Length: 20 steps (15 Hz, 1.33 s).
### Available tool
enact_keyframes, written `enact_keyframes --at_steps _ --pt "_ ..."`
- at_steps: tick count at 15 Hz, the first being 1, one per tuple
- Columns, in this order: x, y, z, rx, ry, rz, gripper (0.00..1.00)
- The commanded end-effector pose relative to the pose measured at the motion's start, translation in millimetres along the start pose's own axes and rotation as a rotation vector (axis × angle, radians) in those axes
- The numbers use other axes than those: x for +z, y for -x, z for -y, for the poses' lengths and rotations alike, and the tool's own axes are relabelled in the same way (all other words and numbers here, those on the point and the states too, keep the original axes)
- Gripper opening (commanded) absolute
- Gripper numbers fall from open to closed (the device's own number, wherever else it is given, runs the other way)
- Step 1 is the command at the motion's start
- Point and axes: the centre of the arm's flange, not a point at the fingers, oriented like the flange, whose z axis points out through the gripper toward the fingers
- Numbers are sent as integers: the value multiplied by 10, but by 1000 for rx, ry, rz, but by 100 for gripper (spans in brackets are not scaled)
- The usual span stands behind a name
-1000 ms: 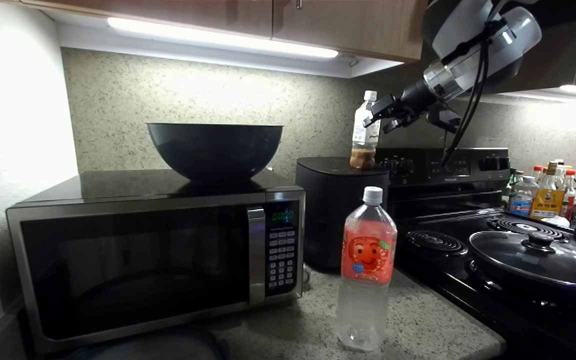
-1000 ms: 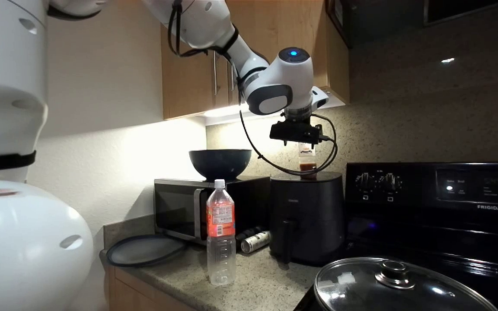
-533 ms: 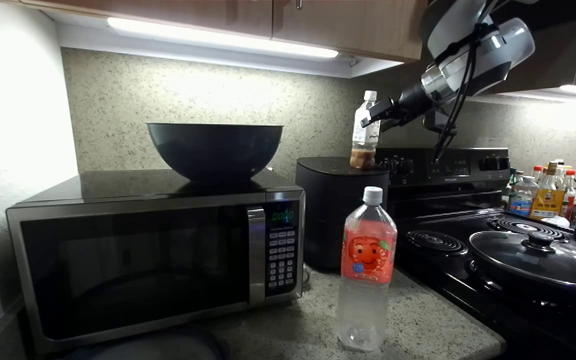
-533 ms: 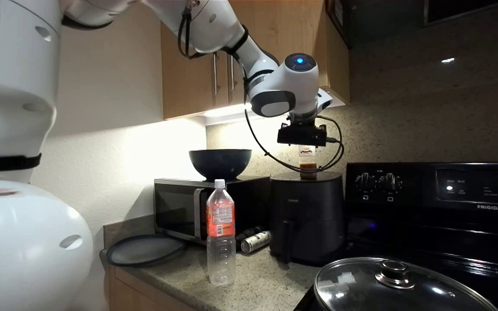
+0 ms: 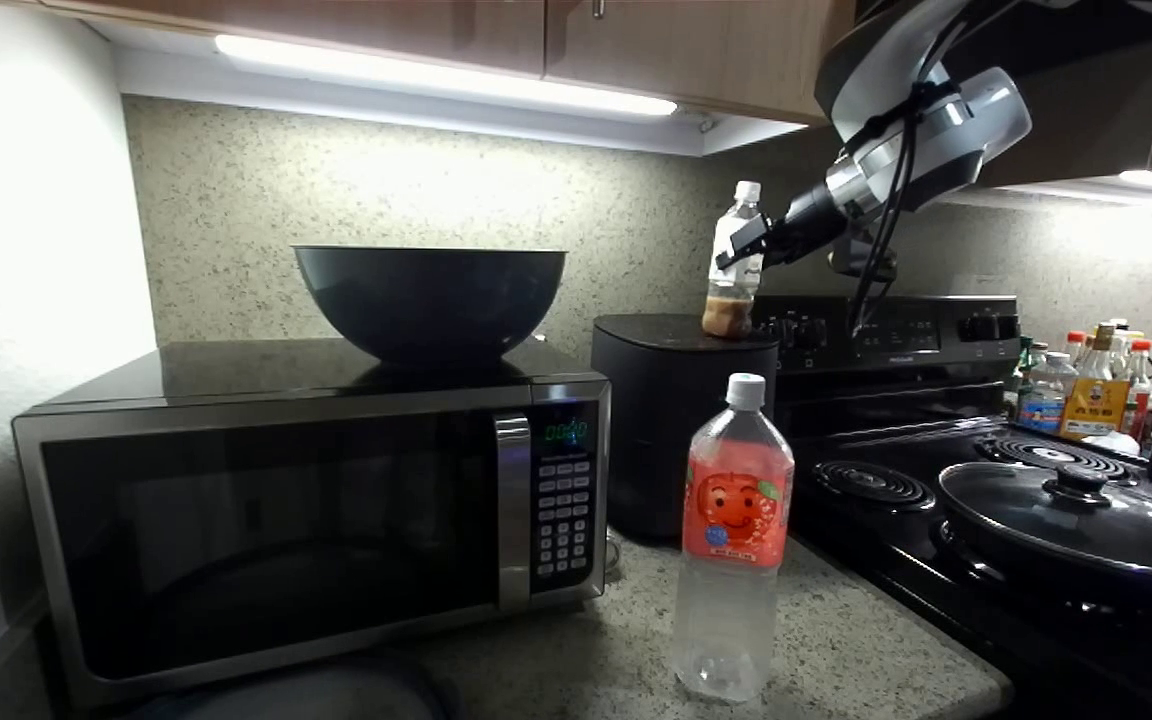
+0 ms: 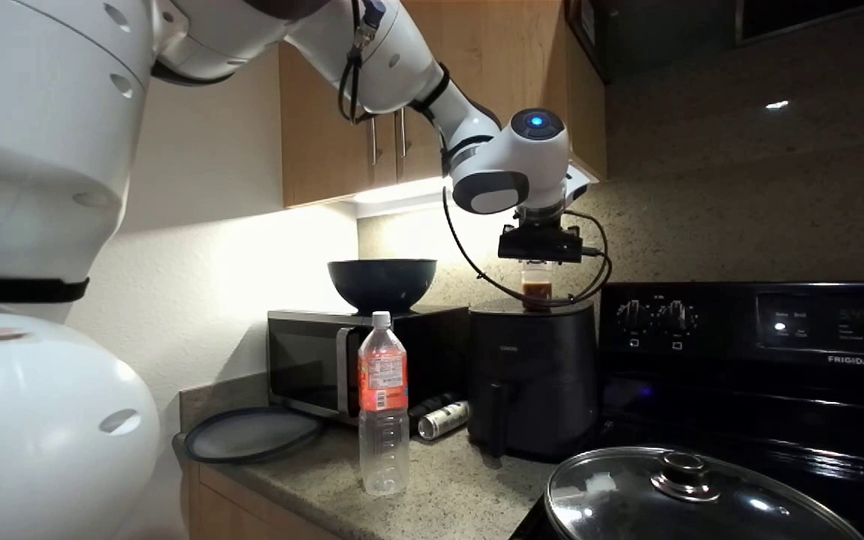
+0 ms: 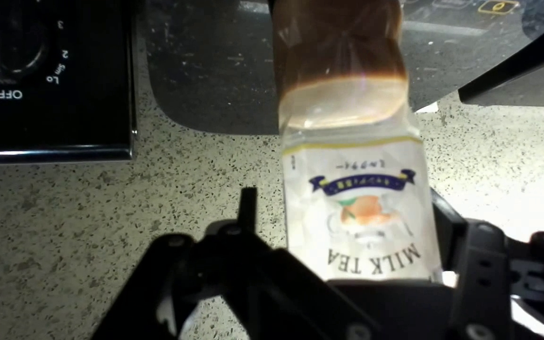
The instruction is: Put the bottle on top of he air fryer on the counter
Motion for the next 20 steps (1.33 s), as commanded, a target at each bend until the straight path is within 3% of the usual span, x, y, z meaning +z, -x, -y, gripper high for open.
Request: enact_keyframes --at_steps 1,3,7,14,20 --pt "173 -47 -145 -15 -6 0 53" --pt "219 -61 -177 -13 4 2 39" --pt "163 -117 -131 29 66 14 29" --pt "-319 -28 125 213 172 161 29" --pt "-873 301 268 379 268 175 29"
